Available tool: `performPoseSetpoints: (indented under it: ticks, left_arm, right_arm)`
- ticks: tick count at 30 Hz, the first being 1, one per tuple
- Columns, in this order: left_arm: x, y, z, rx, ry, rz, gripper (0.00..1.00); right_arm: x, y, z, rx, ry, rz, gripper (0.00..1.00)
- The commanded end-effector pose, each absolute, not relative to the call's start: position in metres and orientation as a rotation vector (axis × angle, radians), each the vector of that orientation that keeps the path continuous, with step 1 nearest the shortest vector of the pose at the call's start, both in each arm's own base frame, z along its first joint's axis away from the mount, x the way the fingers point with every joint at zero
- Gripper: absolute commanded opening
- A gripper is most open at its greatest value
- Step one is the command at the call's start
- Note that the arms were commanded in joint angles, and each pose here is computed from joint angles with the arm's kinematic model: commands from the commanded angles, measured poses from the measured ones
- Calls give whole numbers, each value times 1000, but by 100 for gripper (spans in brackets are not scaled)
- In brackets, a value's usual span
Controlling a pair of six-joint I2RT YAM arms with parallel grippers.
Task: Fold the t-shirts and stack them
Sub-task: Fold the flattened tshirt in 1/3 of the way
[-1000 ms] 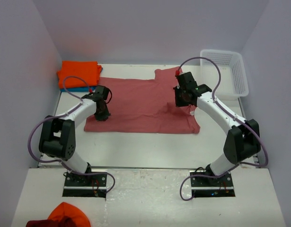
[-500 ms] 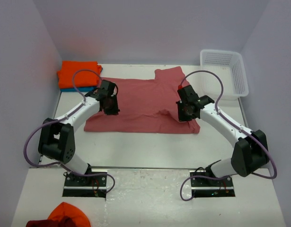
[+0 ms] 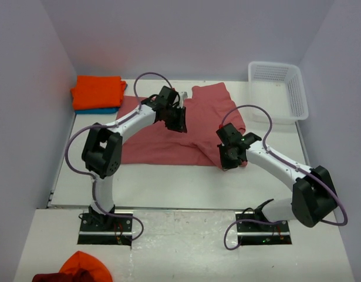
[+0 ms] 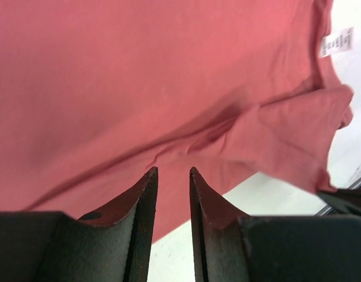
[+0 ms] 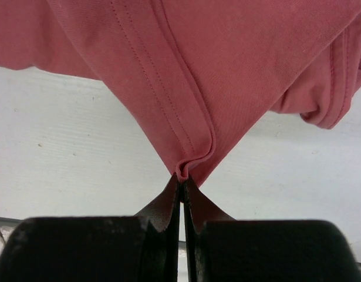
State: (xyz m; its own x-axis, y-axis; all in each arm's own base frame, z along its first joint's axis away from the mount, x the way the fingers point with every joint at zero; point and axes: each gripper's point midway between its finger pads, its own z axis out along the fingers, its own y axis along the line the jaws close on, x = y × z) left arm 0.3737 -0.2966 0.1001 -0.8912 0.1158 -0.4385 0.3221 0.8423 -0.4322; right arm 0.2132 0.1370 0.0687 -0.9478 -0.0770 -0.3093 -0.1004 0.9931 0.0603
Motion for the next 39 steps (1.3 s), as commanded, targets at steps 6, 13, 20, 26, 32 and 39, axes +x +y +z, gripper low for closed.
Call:
performPoseSetpoints:
  ticks: [6, 13, 20, 26, 32, 39]
  left_arm:
    - [389, -354, 112, 505, 2566, -911, 30]
    - [391, -366, 99, 649, 2565, -821, 36]
    - [376, -373, 91, 775, 2538, -872, 45]
    - [363, -388, 85, 883, 2508, -925, 46]
    - [347, -403, 67, 980, 2507, -963, 45]
    - [343, -411, 57, 1027, 2496, -972, 44]
  right_arm:
    - [203, 146, 69, -56, 2836, 153, 0]
    - [200, 149, 68, -54, 2839, 170, 0]
    - [198, 152, 68, -34, 2826, 208, 0]
    - [197, 154, 71, -27, 2818, 240, 0]
    - [195, 156, 71, -23, 2819, 263, 0]
    - [193, 157, 71, -24, 2815, 285, 0]
